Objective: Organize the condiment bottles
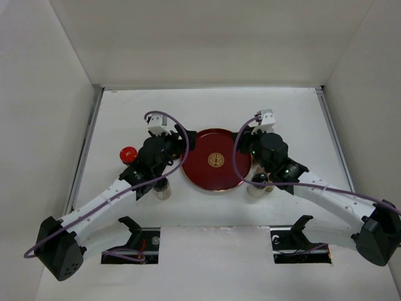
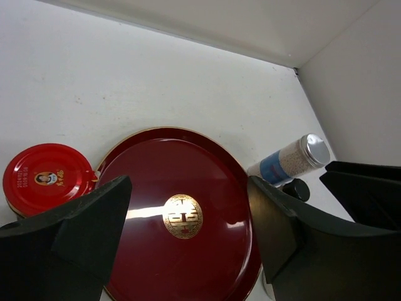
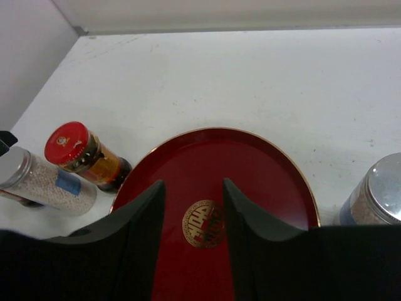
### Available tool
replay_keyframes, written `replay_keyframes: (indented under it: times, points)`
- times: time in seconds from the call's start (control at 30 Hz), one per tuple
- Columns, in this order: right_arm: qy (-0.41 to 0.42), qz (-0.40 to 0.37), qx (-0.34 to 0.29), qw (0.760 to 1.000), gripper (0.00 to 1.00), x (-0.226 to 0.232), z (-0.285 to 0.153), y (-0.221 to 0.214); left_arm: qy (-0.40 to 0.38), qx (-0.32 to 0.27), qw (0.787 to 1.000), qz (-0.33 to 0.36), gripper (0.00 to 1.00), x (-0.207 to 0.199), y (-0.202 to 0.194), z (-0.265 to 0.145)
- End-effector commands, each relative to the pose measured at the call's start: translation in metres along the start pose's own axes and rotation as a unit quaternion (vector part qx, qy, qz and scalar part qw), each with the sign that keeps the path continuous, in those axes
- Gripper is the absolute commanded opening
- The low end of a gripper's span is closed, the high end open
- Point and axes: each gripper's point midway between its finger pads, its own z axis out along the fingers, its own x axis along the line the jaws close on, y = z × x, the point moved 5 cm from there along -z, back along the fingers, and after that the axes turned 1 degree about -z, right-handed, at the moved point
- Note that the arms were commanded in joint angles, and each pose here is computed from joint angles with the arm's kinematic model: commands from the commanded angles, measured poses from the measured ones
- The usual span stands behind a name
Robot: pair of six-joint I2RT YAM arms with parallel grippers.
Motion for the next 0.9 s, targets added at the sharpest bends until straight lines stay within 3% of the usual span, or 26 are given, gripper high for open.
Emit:
replay_keyframes:
  times: [0.0, 0.07, 0.13, 0.2, 0.3, 0.4, 0.5, 0.57, 0.67, 0.87]
  points:
    - [0.0, 0.012, -0.026, 1.0, 0.42, 0.001, -0.001, 0.034, -0.059, -0.021, 0.998, -0.015, 0.73, -0.018, 0.001, -0.003]
    - [-0.017, 0.009, -0.014, 1.0, 0.28, -0.007, -0.001, 0.041, -0.085, -0.031, 0.996, -0.015, 0.66, -0.026, -0.002, -0.006]
    - [-0.054, 0.009, -0.004, 0.999, 0.14, -0.023, -0.001, 0.051, -0.119, -0.033, 0.992, -0.007, 0.52, -0.037, -0.005, -0.011]
    - [-0.098, 0.019, -0.003, 0.995, 0.11, -0.042, -0.005, 0.061, -0.149, -0.032, 0.988, 0.001, 0.36, -0.047, -0.009, -0.018]
    - [-0.165, 0.023, -0.01, 0.986, 0.15, -0.074, -0.011, 0.073, -0.183, -0.042, 0.982, 0.01, 0.24, -0.057, -0.012, -0.031]
    - [-0.223, 0.03, 0.001, 0.974, 0.4, -0.102, -0.008, 0.074, -0.206, -0.037, 0.978, 0.007, 0.29, -0.064, -0.018, -0.039]
    - [-0.242, 0.028, 0.019, 0.97, 0.67, -0.114, 0.003, 0.07, -0.223, -0.024, 0.974, 0.009, 0.48, -0.068, -0.032, -0.044]
    - [-0.253, 0.02, 0.045, 0.966, 0.8, -0.118, 0.009, 0.064, -0.229, -0.021, 0.973, 0.005, 0.59, -0.068, -0.036, -0.044]
    - [-0.262, 0.012, 0.079, 0.962, 0.91, -0.121, 0.015, 0.05, -0.233, -0.021, 0.972, 0.002, 0.67, -0.067, -0.04, -0.047]
    - [-0.269, 0.009, 0.117, 0.956, 0.95, -0.126, 0.027, 0.026, -0.237, -0.017, 0.971, -0.007, 0.71, -0.068, -0.043, -0.048]
